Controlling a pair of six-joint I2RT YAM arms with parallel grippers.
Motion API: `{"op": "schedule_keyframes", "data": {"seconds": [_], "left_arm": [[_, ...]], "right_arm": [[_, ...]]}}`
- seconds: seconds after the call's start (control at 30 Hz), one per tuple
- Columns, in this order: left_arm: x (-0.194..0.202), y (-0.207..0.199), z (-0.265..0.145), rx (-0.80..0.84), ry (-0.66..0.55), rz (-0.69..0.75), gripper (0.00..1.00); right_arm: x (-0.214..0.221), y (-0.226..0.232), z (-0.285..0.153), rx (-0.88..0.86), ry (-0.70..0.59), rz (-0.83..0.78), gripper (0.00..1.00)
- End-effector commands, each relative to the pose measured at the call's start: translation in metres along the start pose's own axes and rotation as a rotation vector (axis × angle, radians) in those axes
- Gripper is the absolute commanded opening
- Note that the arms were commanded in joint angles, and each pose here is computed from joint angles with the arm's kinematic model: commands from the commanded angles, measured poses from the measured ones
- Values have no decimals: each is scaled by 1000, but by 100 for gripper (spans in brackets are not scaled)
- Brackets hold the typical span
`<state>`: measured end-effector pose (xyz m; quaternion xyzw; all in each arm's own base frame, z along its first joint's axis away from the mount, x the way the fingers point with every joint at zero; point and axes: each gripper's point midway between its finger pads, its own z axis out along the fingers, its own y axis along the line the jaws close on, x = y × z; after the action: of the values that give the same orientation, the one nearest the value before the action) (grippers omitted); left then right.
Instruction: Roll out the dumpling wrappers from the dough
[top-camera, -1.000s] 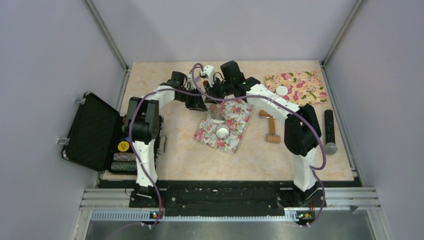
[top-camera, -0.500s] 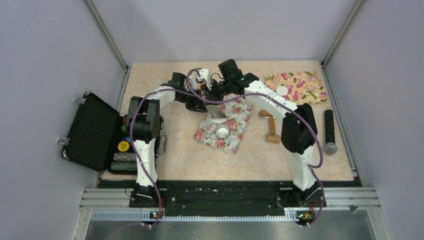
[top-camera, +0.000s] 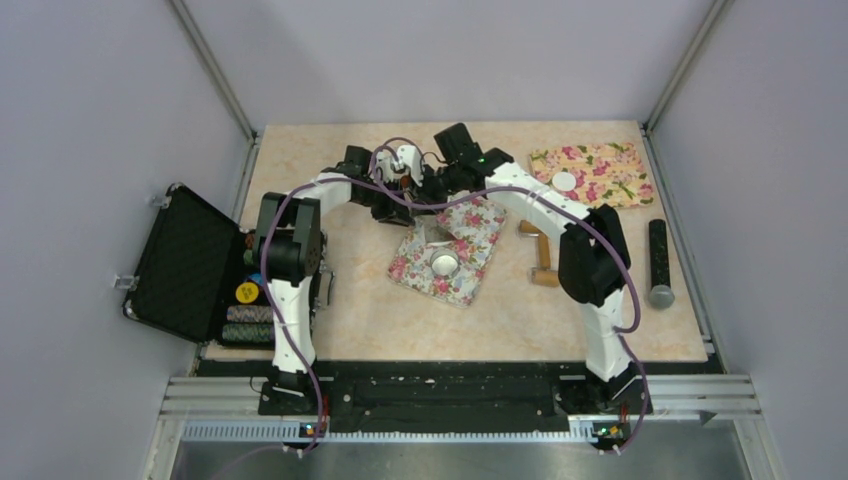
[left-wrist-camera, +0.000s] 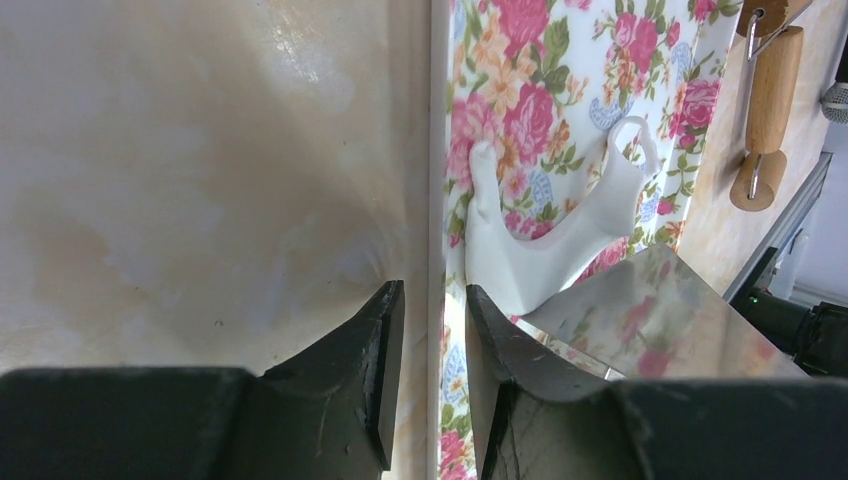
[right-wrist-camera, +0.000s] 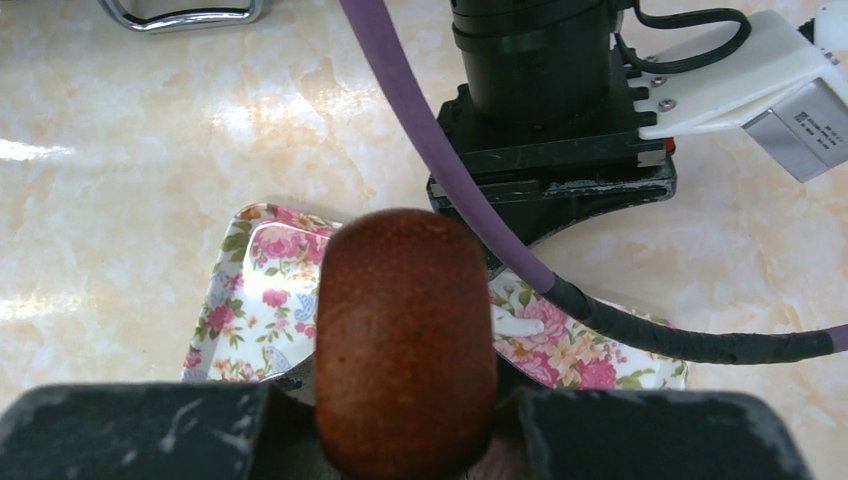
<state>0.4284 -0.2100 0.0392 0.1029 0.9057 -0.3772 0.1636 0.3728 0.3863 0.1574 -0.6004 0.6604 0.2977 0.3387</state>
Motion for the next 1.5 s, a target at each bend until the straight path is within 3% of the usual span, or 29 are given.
{"op": "schedule_keyframes", "data": {"seconds": [0.0, 0.17, 0.37, 0.53, 0.77, 1.2, 1.47], "left_arm": [[0, 2, 7, -8, 4, 25, 34], [2, 7, 11, -60, 18, 28, 31], [6, 10, 19, -127, 40, 48, 20], [6, 13, 20, -160, 44, 58, 0], [7, 14, 21, -169, 46, 57, 0], [8, 12, 20, -161, 48, 64, 0], [8, 12, 21, -155, 51, 63, 0]], "right_arm": [[-7, -27, -2, 122, 0, -92, 0], [-15, -38, -7, 213, -13, -122, 0], [-23, -39, -14, 247, -19, -138, 0], [-18, -45, -14, 284, 5, -142, 0], [-4, -67, -21, 420, 60, -163, 0], [-18, -124, -52, 692, 86, -256, 0], [-42, -136, -74, 737, 16, -230, 0]]}}
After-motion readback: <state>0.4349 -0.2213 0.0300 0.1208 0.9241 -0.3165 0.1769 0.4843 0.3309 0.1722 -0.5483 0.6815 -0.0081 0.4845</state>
